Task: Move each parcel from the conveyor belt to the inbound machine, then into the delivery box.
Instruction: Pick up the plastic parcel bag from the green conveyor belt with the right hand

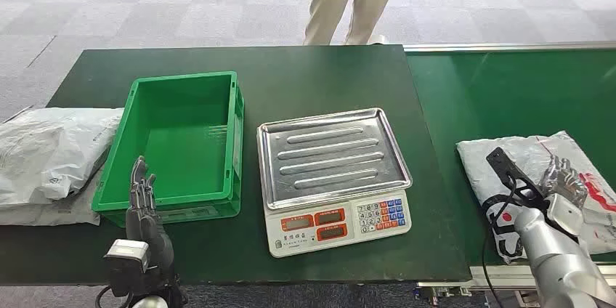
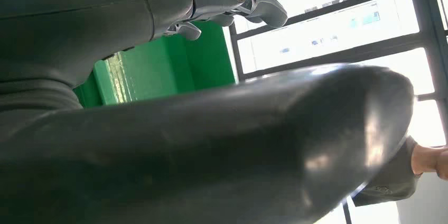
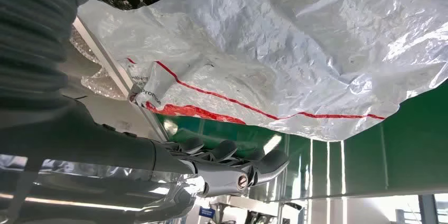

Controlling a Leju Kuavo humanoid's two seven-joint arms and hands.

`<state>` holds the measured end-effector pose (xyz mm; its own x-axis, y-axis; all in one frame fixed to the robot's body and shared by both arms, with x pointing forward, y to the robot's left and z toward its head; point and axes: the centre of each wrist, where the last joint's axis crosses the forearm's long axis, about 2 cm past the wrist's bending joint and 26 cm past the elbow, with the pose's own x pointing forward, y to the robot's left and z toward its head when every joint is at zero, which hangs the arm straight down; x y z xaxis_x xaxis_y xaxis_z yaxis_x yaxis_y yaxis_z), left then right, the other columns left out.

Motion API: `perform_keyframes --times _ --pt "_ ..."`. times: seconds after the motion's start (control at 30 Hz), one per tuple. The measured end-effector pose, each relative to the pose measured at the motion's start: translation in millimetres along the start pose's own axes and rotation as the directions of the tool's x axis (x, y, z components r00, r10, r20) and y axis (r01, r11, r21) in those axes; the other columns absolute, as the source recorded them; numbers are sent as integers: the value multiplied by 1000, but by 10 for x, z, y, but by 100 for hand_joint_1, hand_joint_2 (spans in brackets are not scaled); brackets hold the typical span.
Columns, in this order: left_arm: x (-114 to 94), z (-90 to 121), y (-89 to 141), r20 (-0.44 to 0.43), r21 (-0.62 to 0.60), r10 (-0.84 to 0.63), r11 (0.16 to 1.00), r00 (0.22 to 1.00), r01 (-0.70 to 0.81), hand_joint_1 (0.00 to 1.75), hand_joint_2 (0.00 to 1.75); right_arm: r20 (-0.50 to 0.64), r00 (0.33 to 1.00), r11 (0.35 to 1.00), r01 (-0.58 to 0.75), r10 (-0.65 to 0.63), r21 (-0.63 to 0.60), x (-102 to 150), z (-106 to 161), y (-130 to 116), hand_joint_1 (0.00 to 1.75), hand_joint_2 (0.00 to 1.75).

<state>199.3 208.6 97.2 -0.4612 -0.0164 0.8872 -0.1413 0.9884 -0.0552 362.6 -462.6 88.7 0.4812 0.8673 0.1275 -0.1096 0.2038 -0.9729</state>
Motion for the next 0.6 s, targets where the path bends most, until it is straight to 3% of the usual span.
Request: perform_keyframes --times 0.6 --pt "2 -1 2 1 -1 1 1000 1000 -1 0 0 1 1000 1000 -12 12 11 -6 14 26 0 175"
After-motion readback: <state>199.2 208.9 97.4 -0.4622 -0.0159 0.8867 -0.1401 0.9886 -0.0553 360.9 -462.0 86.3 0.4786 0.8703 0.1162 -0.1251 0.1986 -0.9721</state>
